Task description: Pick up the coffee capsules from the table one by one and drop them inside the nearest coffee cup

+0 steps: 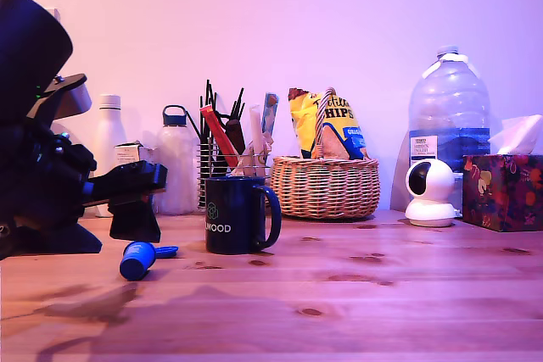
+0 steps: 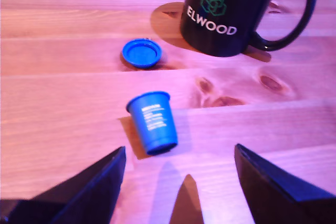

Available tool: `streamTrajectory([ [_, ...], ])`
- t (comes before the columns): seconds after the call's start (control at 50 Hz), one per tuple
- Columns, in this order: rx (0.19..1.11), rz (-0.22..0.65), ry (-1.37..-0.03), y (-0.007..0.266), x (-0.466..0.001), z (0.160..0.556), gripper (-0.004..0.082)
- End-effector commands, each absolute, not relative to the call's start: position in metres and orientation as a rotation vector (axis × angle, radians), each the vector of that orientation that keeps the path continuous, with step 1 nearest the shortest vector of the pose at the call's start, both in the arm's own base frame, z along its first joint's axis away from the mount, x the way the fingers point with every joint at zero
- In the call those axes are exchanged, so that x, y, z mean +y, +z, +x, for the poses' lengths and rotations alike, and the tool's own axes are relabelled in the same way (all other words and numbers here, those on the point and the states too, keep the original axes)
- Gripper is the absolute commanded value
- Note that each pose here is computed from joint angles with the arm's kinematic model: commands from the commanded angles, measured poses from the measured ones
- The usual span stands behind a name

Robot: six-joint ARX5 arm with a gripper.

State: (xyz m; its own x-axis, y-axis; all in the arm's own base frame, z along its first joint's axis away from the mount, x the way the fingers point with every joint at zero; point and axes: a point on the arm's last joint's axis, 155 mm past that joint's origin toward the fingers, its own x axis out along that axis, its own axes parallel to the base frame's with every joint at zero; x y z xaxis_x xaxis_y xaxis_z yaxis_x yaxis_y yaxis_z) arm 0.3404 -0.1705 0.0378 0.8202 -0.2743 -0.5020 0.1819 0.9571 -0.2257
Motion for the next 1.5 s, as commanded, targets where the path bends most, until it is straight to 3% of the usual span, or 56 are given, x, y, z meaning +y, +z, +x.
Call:
streamTrajectory([
  [0.0,0.577,-0.167,-0.241,0.029,-0.168,0.34,0.0599],
  [0.48,0.627,-0.158,-0.26,0.009,-0.18,0.353,0.0599],
  [1.18,0.65,-0.161,-0.268,0.001,-0.18,0.366,0.0596],
  [1.34,0.645,-0.153,-0.263,0.002,-0.178,0.369,0.0528],
  [1.48,0.634,-0.107,-0.274,0.003,-0.176,0.37,0.0369],
])
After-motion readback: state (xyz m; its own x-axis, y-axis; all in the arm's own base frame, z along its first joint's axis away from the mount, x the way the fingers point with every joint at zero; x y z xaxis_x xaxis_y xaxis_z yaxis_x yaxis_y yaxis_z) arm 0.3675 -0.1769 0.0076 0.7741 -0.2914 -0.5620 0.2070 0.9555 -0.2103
